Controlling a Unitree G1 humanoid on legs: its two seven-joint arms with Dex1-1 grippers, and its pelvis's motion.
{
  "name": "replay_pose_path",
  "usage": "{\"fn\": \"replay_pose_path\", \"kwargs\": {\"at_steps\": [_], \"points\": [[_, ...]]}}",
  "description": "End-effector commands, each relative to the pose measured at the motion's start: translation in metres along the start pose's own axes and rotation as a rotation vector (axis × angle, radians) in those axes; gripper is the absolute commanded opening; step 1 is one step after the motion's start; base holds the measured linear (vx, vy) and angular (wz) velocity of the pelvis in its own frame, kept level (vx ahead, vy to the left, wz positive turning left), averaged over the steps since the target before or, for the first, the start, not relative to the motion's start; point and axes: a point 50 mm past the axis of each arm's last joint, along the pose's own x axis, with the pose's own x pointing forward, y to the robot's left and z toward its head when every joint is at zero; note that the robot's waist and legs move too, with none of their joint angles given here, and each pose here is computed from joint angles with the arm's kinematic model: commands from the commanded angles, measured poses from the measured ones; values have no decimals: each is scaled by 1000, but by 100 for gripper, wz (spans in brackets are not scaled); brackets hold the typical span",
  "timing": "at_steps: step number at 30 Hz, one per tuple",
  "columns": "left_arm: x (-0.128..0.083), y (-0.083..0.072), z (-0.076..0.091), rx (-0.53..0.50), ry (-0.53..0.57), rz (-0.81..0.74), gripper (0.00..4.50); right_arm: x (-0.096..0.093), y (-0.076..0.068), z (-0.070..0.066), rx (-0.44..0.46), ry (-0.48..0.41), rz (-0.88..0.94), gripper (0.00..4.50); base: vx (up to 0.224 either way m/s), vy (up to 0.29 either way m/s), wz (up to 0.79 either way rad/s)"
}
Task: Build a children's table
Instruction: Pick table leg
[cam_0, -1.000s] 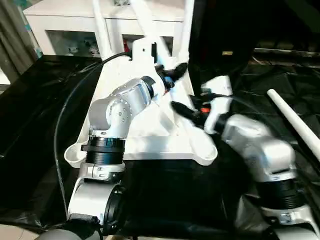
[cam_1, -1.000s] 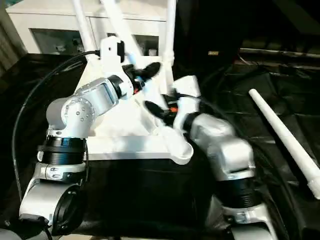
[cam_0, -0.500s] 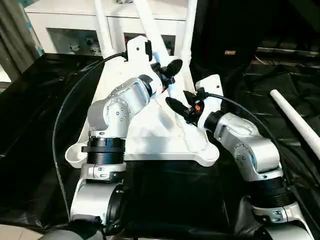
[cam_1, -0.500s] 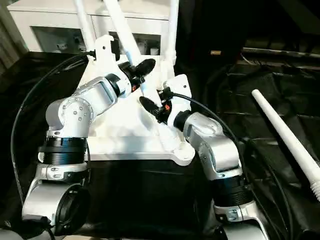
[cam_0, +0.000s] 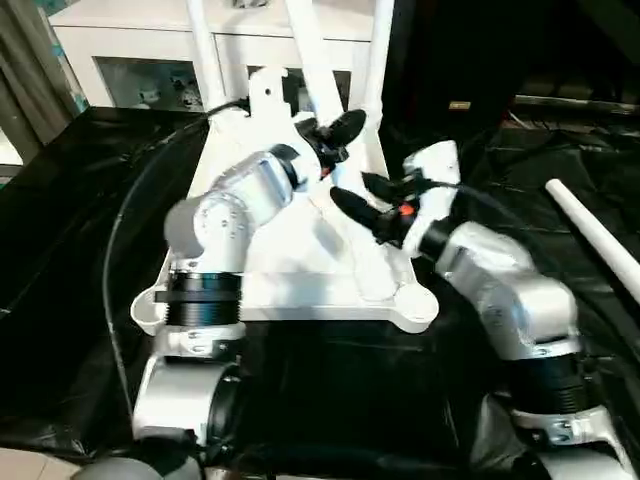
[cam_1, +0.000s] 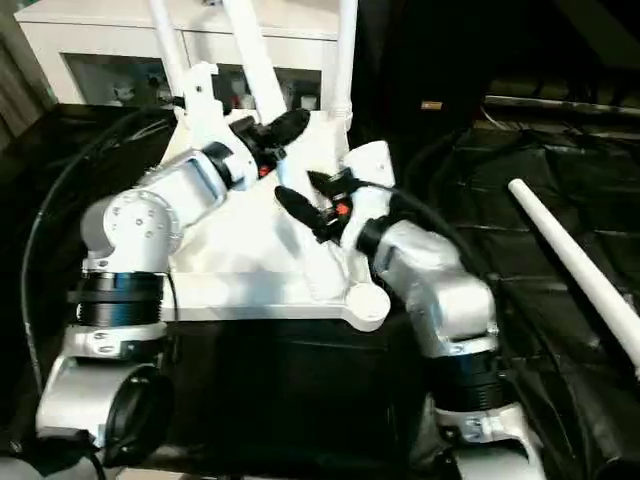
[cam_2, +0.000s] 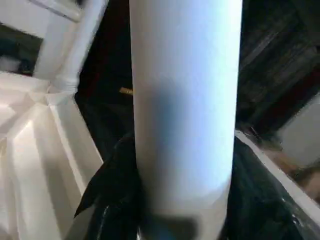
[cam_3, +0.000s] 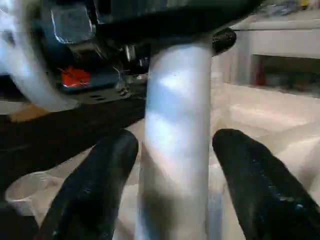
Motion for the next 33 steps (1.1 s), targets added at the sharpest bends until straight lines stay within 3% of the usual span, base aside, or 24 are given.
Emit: {"fn": "replay_pose_path", "kwargs": {"at_steps": [1, 8, 16, 23, 33], "points": [[3, -9, 8, 34, 6, -67, 179, -13, -1, 14, 37, -9, 89, 317, 0, 0, 0], [-1, -26, 14, 78, 38, -269, 177, -34, -24, 22, 99, 21, 93, 386, 0, 0, 0], [-2, -35, 20, 57, 37, -388, 177, -41, -17, 15, 147, 133, 220, 393, 0, 0, 0], [-7, -37, 23, 23, 21, -454, 177, -39, -16, 15, 158, 141, 244, 393, 0, 0, 0], [-7, -36, 29, 1, -11, -462, 177, -34, -11, 3, 161, 180, 242, 308, 0, 0, 0]]}}
